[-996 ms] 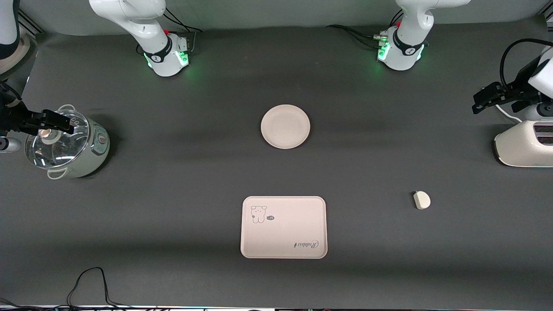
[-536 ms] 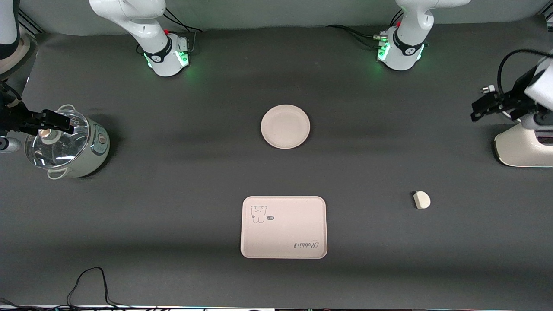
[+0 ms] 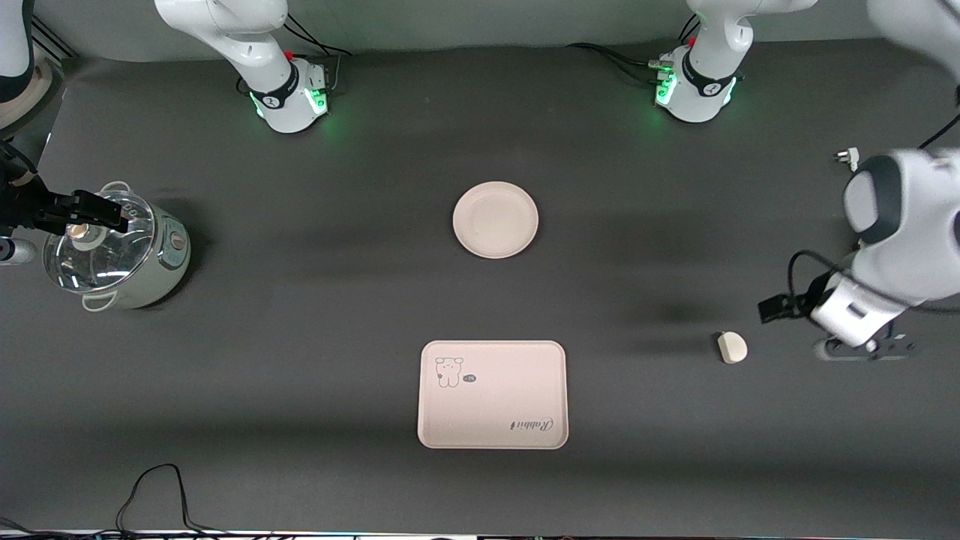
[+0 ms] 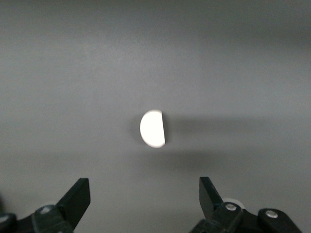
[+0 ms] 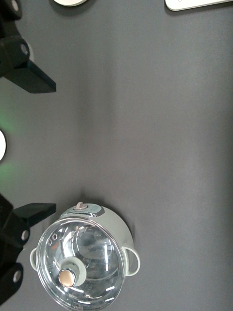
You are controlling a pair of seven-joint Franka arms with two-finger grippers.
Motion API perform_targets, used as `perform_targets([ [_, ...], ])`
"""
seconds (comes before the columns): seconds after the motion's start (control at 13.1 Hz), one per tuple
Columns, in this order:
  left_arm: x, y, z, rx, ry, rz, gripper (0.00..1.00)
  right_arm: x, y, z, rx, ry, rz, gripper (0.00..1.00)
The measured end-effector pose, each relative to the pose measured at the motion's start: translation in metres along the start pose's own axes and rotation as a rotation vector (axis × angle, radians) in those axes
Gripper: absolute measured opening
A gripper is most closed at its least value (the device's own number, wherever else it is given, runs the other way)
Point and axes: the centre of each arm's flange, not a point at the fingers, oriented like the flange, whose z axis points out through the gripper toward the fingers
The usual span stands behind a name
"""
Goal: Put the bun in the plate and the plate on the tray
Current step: 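Close the left gripper on the white bun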
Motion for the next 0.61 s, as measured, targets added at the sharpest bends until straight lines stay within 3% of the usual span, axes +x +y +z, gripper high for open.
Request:
perform_targets([
  [0.38, 0.005, -0.001, 0.145, 0.0, 0.041, -0.002, 1.0, 0.0, 0.0, 0.0, 0.0, 0.0, 0.0, 1.0],
  [0.61, -0.012, -0.003, 0.194, 0.0, 0.058, -0.002, 0.98, 0.0, 0.0, 0.0, 0.001, 0.0, 0.0, 1.0],
])
